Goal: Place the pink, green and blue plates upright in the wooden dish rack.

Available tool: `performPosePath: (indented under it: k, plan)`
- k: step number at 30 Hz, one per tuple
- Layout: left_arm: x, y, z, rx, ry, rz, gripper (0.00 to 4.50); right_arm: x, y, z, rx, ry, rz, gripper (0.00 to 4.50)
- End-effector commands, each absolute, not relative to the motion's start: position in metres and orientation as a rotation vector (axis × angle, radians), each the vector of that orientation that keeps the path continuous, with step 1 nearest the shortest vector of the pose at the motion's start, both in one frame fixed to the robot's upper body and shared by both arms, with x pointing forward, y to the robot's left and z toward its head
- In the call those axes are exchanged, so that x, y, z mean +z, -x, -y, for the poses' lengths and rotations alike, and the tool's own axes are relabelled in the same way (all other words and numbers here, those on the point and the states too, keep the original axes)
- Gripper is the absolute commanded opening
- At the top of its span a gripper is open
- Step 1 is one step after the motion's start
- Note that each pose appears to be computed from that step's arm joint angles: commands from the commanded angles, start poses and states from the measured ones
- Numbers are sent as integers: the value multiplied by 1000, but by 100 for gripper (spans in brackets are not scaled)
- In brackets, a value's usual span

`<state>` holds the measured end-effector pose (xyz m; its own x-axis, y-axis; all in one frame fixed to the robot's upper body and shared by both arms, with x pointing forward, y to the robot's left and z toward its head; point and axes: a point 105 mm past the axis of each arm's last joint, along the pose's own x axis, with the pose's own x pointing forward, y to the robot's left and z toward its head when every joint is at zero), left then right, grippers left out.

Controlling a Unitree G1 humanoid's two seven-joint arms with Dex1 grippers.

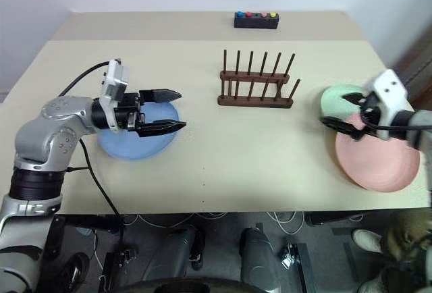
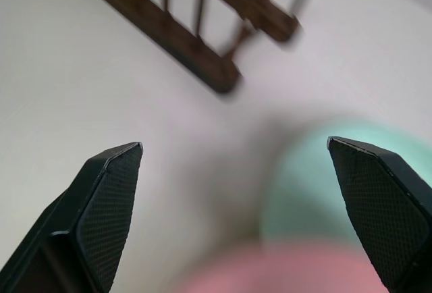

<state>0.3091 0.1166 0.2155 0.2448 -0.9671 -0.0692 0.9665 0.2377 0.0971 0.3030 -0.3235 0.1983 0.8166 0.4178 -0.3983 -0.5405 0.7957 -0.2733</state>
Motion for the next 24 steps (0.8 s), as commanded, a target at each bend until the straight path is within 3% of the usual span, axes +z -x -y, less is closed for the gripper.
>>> performPosePath:
  k: [1, 14, 24]
  plan:
    - [230, -305, -117, -1357, -120, 80, 442, 215, -289, 326, 483, 403, -294, 450]
    - [249, -299, -112, -1494, -115, 182, 442, 181, -253, 318, 391, 279, -463, 450]
    - [232, -296, -111, -1542, -186, 142, 442, 155, -251, 302, 358, 262, -550, 450]
